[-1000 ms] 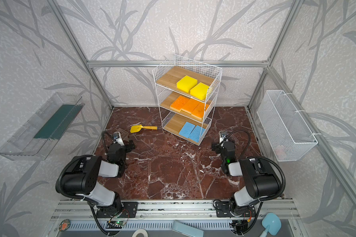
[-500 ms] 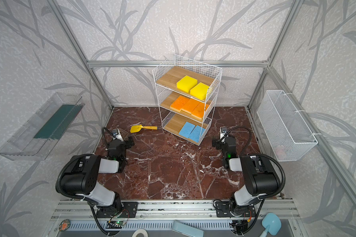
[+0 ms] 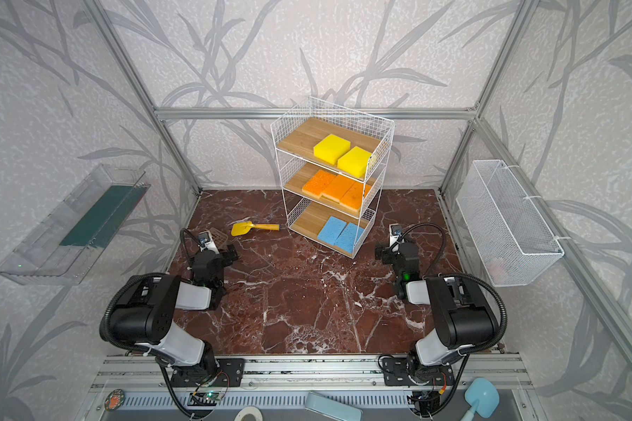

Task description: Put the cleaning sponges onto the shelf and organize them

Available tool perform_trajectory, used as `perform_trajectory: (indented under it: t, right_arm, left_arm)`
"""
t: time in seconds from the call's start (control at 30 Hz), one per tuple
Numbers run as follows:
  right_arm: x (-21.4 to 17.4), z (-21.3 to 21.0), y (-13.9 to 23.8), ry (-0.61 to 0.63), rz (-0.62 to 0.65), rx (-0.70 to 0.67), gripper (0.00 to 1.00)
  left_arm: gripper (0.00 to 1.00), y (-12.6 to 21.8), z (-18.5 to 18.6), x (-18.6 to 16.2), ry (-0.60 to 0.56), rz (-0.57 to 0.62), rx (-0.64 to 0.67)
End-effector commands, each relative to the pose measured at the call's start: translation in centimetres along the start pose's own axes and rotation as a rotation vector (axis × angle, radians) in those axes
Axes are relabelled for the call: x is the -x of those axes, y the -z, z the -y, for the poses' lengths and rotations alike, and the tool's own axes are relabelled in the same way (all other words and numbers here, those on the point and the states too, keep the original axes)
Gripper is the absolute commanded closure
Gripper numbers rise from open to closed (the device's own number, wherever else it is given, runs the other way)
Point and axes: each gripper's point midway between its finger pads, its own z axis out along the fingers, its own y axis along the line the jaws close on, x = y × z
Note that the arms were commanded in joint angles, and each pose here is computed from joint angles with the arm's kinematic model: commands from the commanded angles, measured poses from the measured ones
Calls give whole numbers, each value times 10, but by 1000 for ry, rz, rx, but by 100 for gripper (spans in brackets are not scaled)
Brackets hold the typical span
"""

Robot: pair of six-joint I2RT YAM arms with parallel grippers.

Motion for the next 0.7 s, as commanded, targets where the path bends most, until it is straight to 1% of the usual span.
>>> perform_trajectory:
  t: [0.0, 0.07, 0.13, 0.17, 0.23, 0.27, 0.3, 0.37, 0.4, 0.47, 0.5, 0.6, 0.67]
  right_arm:
    - [-12, 0, 1, -2, -65, 1, 1]
    - [-11, -1, 3, 3, -70, 5, 1]
    - [-6, -9, 13, 19, -1, 52, 1]
    - [-5, -14, 24, 32, 46, 75, 1]
    - [-5, -16, 42, 41, 128, 84, 1]
    - [-8, -14, 43, 36, 137, 76, 1]
    - [-8, -14, 39, 34, 137, 69, 1]
    - [-6, -13, 24, 31, 114, 61, 1]
    - [-8, -11, 17, 29, 61, 51, 1]
    - [-13, -11, 5, 29, -78, 56, 1]
    - [-12, -10, 3, 23, -82, 60, 1]
    - [-9, -8, 0, 9, -18, 46, 1]
    - [-11, -8, 1, 12, -57, 50, 1]
  left_arm:
    - [1, 0, 2, -6, -35, -48, -5]
    - [1, 0, 3, -5, -36, -37, -8]
    - [1, 1, 3, -5, -32, -39, -7]
    - [1, 1, 2, -4, -32, -28, -6]
    - [1, 9, -2, 0, -6, 19, 4]
    - [1, 16, -10, 1, 25, 55, 33]
    - [1, 23, -13, 3, 43, 92, 28]
    - [1, 29, -9, 1, 33, 126, -6]
    - [1, 30, -8, 1, 31, 128, -13]
    - [1, 27, -7, 0, 24, 106, -11]
    - [1, 23, -7, -1, 17, 87, -5]
    - [1, 8, -3, -4, -9, 5, 9]
    - [1, -1, 3, -7, -44, -57, -1]
